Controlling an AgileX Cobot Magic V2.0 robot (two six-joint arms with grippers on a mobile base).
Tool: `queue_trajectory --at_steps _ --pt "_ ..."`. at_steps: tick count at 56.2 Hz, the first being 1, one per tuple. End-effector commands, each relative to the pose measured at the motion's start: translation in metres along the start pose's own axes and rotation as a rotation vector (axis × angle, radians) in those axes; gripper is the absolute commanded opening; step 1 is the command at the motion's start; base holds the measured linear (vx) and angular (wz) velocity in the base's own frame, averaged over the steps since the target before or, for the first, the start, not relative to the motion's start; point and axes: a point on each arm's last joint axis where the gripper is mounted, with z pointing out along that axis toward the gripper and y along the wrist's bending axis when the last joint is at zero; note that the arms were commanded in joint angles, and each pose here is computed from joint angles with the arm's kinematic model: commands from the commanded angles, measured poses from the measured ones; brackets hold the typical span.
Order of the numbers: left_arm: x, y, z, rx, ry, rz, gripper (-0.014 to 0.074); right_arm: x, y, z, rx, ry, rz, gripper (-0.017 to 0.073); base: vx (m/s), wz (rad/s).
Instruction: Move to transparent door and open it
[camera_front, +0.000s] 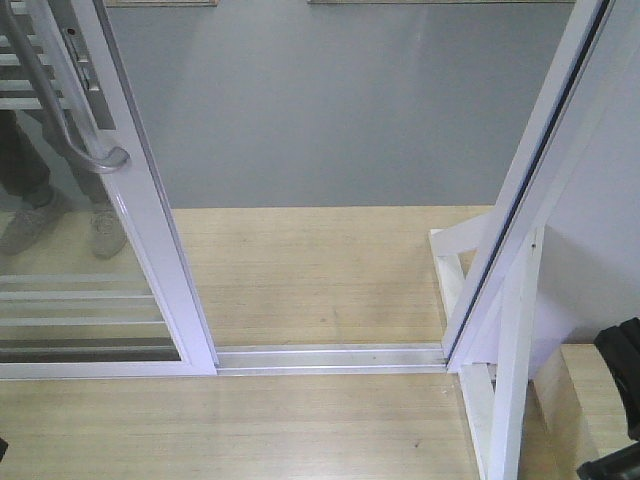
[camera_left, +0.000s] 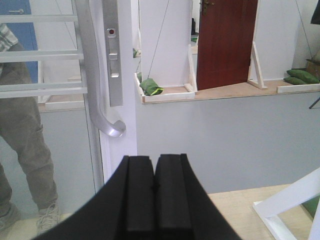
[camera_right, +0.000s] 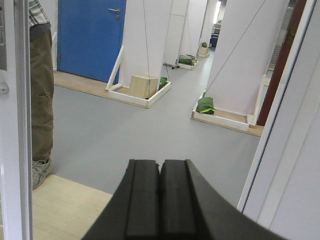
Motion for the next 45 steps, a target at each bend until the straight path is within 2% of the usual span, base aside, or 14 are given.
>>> queue_trajectory --at_steps 1,45 --pt "-0.0051 0.0 -0.0009 0.002 -0.088 -0.009 0.0 -0.0062 -0.0012 -0.0013 0.016 -0.085 -0.012 -0.0004 0.0 0.0" --pt "-0.0051 0.0 -0.0009 0.002 -0.088 -0.009 0.0 -0.0055 -0.0011 -0.0012 0.015 -0.078 -0.009 -0.0004 0.0 0.0"
